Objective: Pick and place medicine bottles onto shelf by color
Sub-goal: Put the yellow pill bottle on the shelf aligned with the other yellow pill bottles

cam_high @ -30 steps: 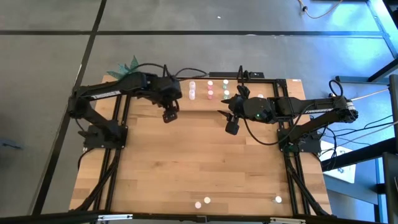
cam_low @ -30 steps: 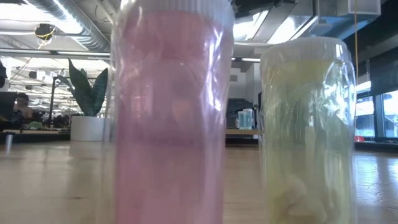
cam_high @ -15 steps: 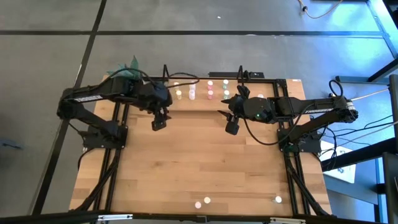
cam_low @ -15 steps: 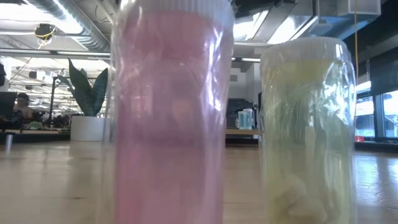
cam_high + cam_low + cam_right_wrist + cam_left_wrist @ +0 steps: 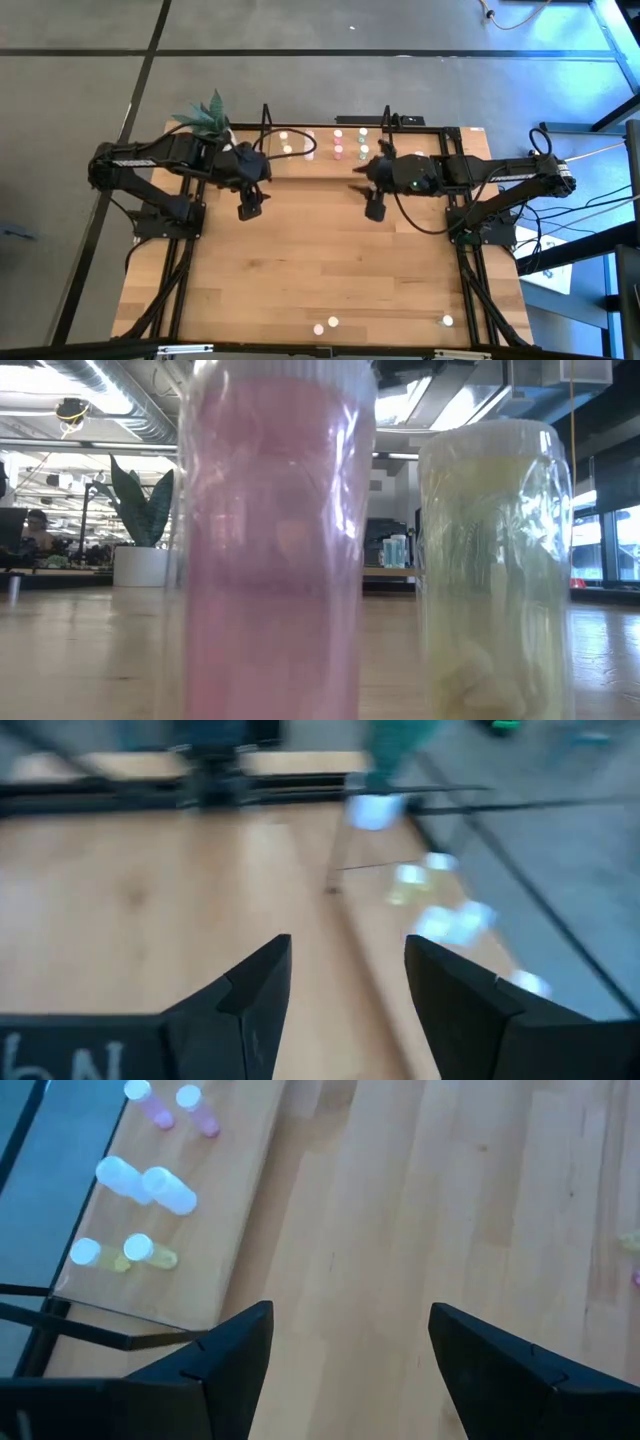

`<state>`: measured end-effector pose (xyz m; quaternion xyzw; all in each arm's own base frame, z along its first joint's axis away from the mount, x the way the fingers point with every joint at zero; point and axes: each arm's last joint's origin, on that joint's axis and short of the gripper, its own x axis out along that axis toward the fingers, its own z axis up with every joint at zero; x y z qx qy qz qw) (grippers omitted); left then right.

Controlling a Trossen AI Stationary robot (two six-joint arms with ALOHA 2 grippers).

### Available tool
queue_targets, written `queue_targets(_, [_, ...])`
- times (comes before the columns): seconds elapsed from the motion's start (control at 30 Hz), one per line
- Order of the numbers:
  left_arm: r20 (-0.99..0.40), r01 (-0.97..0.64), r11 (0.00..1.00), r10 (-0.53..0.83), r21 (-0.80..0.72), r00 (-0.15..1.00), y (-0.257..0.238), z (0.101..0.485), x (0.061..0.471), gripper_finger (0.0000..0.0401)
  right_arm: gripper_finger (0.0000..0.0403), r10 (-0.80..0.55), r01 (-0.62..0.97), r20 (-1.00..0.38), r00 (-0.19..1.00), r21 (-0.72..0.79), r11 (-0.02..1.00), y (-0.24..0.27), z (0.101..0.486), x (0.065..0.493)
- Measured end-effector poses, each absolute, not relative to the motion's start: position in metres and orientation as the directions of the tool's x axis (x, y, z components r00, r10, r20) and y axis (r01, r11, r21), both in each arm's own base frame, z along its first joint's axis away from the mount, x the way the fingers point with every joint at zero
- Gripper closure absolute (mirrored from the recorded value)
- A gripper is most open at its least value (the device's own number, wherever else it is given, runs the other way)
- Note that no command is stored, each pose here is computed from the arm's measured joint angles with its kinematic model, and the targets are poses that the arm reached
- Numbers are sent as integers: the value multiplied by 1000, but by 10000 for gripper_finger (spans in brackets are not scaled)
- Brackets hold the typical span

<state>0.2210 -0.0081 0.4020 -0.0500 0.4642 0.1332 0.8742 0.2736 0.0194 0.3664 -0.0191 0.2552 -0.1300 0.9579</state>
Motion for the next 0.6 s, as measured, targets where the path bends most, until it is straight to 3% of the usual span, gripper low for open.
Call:
queue_targets(0.13, [-832,-278,960,184,37,523,-10,401,220,139,205,-17,-12,-481,876,-58,998,33,368,276])
queue_targets(0.23, [-832,-281,959,189,41,522,-10,401,219,139,205,88,-98,-440,894,-1,995,44,372,277])
queue_targets(0.37, [-831,-281,959,188,40,524,-10,402,219,139,205,129,-94,-400,907,106,990,54,376,277])
queue_targets(0.6, [-837,-280,959,189,45,514,-9,401,218,139,205,178,-148,-366,914,108,983,75,381,273])
